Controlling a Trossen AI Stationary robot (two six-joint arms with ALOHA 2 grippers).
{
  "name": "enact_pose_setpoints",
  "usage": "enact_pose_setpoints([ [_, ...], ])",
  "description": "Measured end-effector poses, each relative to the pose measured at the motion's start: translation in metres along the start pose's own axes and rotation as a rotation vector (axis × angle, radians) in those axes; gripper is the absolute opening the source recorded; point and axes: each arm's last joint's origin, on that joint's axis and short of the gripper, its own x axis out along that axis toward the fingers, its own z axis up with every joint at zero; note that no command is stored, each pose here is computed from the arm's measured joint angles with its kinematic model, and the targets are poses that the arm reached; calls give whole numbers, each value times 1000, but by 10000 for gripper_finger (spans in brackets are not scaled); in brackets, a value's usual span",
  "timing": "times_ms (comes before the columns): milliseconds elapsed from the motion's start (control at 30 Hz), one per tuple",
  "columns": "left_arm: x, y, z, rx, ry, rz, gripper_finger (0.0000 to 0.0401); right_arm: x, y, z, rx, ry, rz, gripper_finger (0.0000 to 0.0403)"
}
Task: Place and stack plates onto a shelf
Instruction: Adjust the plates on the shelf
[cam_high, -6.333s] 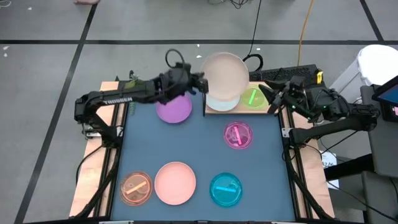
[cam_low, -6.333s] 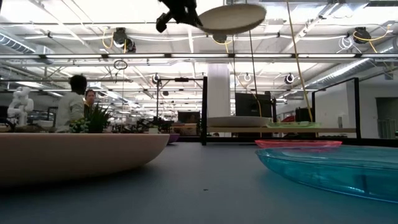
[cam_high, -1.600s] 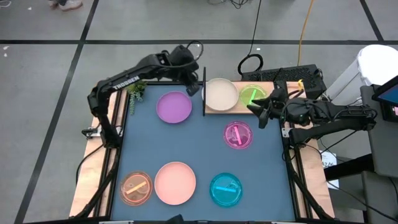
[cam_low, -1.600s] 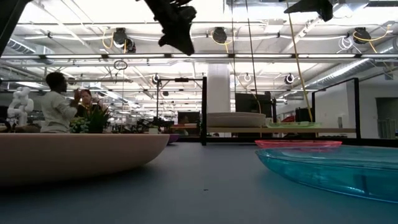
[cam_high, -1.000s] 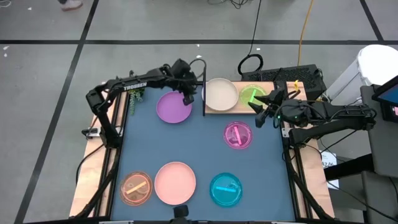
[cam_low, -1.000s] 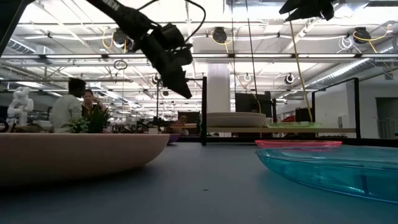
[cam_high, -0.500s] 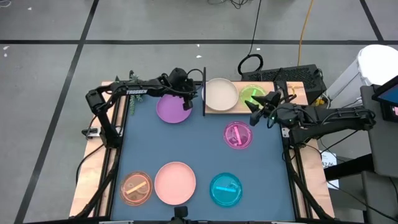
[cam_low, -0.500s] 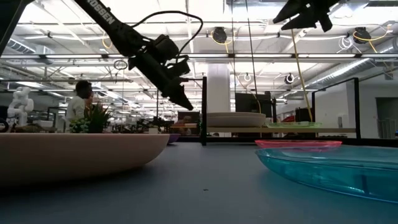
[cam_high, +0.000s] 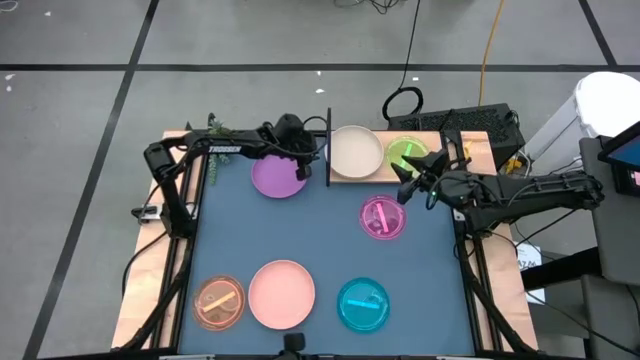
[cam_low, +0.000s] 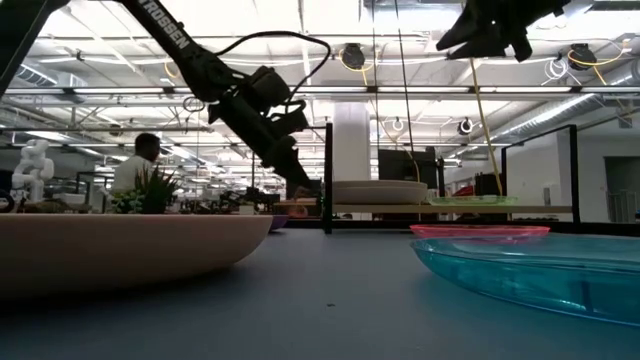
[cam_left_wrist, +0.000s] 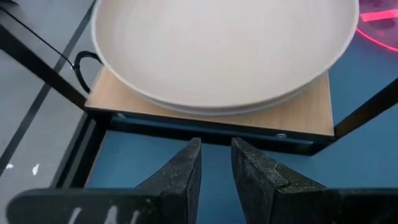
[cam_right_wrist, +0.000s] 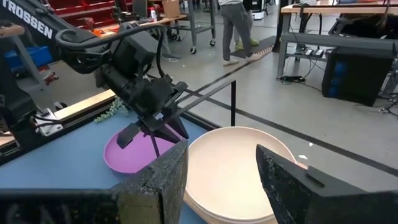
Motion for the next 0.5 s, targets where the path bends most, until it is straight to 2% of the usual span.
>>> enact_pose_setpoints([
  [500, 13, -1, -5, 9, -7, 0, 92, 0, 1, -2, -30, 21, 48, 171],
])
